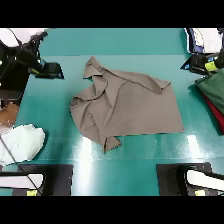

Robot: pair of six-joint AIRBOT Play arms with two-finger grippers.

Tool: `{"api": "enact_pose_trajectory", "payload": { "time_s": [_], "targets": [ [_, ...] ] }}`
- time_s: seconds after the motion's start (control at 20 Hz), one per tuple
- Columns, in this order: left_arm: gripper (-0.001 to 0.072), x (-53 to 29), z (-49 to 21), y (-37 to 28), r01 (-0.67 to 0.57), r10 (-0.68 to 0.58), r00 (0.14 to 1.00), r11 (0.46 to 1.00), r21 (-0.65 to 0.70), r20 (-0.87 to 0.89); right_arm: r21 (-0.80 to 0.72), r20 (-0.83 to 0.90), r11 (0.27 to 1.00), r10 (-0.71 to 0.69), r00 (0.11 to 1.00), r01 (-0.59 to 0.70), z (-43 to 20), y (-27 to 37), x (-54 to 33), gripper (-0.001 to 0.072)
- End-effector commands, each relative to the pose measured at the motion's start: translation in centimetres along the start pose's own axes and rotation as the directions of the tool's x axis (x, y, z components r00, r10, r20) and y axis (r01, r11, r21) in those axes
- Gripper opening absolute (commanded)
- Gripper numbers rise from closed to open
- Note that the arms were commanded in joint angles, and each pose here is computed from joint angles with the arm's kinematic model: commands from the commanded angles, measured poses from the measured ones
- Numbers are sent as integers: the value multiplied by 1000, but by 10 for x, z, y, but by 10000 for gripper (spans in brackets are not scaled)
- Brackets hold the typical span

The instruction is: Fold the shirts.

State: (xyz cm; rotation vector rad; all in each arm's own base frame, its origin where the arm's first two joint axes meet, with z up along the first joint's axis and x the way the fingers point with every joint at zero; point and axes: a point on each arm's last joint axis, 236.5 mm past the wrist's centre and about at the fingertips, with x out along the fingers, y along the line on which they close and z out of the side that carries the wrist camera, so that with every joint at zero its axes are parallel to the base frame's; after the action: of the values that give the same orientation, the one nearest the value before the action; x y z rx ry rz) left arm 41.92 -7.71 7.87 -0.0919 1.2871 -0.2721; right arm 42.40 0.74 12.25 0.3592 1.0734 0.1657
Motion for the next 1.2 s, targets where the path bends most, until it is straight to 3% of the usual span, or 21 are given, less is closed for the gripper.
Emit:
{"api": "enact_pose_trajectory", "payload": {
  "time_s": [0.0,0.1,0.2,0.3,0.45,0.65,1.15],
  "targets": [
    [608,20,-69,-6,-16,13,998,999,-36,-69,8,-8,1000,-5,1000,5,-35,-1,-1,568],
    [608,42,-118,-17,9,-18,995,996,-94,-99,19,-4,1000,-9,1000,9,-50,-3,0,540],
    [608,63,-163,-36,75,-95,988,984,-163,-118,27,11,1000,-12,1000,12,-58,-4,2,415],
    [608,80,-199,-50,104,-135,977,978,-182,-167,31,18,999,-14,1000,14,-64,-5,2,353],
    [608,100,-230,-64,91,-130,967,979,-180,-221,27,27,1000,-13,1000,12,-64,-4,-1,353],
    [608,109,-213,-79,106,-134,983,972,-208,-125,29,18,1000,-6,1000,6,-66,-2,-2,353],
    [608,110,-205,-85,131,-157,983,961,-243,-93,29,10,1000,-5,1000,5,-67,-2,-2,353]
  ]
}}
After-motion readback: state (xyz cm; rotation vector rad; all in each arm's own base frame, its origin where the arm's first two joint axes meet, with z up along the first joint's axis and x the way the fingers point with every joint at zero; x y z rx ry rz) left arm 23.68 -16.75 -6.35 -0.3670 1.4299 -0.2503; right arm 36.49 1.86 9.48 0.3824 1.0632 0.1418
